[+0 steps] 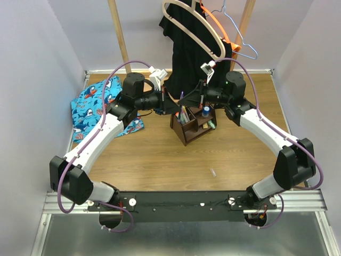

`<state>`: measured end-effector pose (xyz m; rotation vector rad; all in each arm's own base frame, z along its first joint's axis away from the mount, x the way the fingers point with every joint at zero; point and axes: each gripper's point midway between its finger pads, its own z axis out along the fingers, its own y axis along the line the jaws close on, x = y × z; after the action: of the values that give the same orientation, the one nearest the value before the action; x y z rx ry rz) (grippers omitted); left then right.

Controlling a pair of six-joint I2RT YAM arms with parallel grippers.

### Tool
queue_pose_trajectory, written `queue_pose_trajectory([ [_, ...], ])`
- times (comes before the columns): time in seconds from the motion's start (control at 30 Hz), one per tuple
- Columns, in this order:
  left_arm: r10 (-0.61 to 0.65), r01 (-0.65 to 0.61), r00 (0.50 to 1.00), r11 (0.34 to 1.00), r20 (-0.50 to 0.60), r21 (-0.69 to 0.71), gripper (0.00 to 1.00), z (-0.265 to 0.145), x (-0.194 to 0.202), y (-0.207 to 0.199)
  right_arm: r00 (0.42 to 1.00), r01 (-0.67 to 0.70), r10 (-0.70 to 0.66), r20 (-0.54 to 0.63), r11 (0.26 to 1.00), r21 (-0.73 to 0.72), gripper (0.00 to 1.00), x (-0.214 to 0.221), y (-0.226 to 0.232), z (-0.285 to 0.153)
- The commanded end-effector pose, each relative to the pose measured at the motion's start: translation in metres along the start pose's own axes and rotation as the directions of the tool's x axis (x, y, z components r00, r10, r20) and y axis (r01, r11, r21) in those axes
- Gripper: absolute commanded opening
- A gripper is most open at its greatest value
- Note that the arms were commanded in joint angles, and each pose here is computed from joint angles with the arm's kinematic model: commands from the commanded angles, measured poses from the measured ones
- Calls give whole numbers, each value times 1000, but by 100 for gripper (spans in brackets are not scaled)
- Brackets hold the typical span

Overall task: Sort the stationery into containers
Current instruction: Pick up the pen from the center of the board, then close the pen cap on the pen.

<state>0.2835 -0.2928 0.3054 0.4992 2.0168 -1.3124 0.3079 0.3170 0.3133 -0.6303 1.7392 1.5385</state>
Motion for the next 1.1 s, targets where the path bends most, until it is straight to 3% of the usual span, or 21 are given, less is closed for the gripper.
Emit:
queue_pose_trajectory([
  [0.0, -10, 11, 1000, 999, -9, 42, 37, -2, 6, -7, 999, 40, -40, 34, 999, 1, 1, -11, 4, 3],
  [0.17, -5, 6, 1000, 999, -15, 53, 38, -3, 9, -8, 999, 28, -28, 42, 1000, 11, 1, -14, 3, 3],
  [0.4, 6, -5, 1000, 998, -15, 60, 26, -3, 10, -9, 999, 18, -19, 44, 1000, 21, 1, -12, -1, 4],
  [0.6, 2, -1, 1000, 997, -15, 83, 24, -3, 10, -12, 999, 0, -1, 51, 1000, 30, 1, -13, -5, 6],
  [0.87, 8, -6, 1000, 993, -19, 118, 26, -2, 10, -17, 998, -18, 16, 59, 999, 37, 1, -17, -11, 10],
  [0.97, 10, -8, 1000, 992, -16, 126, 33, -1, 10, -17, 997, -39, 36, 63, 998, 43, 1, -17, -13, 12],
  [1.07, 11, -9, 1000, 992, -20, 128, 31, 0, 11, -16, 997, -48, 44, 65, 998, 49, 1, -17, -14, 11],
])
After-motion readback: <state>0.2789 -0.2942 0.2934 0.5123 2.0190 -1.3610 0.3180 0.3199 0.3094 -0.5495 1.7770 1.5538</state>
